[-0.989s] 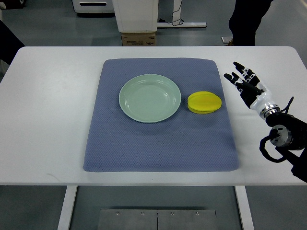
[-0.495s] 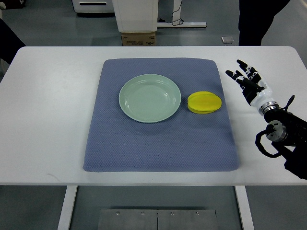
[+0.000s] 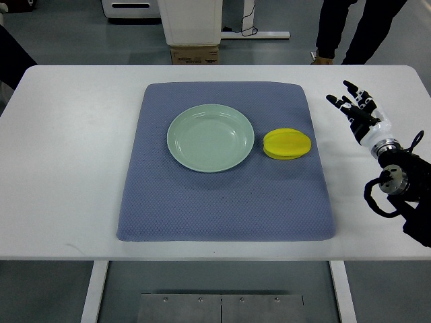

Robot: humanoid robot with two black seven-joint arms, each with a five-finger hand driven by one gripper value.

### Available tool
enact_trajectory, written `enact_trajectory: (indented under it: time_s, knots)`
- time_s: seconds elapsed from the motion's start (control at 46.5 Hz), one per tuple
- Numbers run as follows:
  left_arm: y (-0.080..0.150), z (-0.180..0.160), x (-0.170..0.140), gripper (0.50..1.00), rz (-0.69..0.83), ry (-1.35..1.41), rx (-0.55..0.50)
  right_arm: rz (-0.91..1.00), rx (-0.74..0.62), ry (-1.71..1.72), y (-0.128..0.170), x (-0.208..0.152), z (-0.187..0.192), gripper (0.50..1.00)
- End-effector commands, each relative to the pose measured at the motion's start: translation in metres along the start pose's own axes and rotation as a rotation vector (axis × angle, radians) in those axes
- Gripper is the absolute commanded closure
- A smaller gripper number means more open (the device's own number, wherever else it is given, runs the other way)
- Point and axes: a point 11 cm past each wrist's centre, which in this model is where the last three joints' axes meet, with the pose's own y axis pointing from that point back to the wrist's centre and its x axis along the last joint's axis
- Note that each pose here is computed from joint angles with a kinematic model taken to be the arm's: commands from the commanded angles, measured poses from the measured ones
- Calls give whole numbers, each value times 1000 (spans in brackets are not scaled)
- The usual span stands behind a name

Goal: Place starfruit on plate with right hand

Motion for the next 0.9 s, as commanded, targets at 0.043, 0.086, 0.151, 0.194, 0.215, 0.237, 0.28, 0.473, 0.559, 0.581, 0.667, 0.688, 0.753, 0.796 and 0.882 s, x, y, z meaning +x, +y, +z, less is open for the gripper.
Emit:
enact_trajectory:
  time_s: [0.043,0.086,0.151,0.194,0.215,0.237,0.28,0.473,0.559,0.581,0.667,0.688,0.753,0.796,0.882]
  knots:
    - [0,0,0,500,0,0,0,-37,4,-3,0,-7,0,500]
    - [0,0,0,500,0,0,0,-47,12,-3,0,-7,-1,500]
    - [0,0,0,500,0,0,0,-59,31,14,0,-9,-4,500]
    - [0,0,0,500,0,0,0,-71,35,42,0,-11,-4,500]
    - [0,0,0,500,0,0,0,-76,36,52,0,-12,-4,500]
    - [0,0,0,500,0,0,0,-81,39,62,0,-12,-5,500]
    - [0,0,0,500,-1,0,0,-87,49,80,0,-12,-6,500]
    - [0,0,0,500,-1,0,0,-111,88,114,0,-13,-17,500]
    - [0,0,0,500,0,0,0,-128,89,148,1,-12,-22,500]
    - [0,0,0,500,0,0,0,-138,89,158,1,-14,-22,500]
    - [0,0,0,500,-1,0,0,-179,92,209,5,-16,-28,500]
    - [0,0,0,500,-1,0,0,-190,93,219,6,-17,-30,500]
    - [0,0,0,500,-1,0,0,-232,101,233,11,-22,-38,500]
    - [0,0,0,500,-1,0,0,-255,99,235,16,-23,-41,500]
    - [0,0,0,500,0,0,0,-309,99,246,28,-27,-51,500]
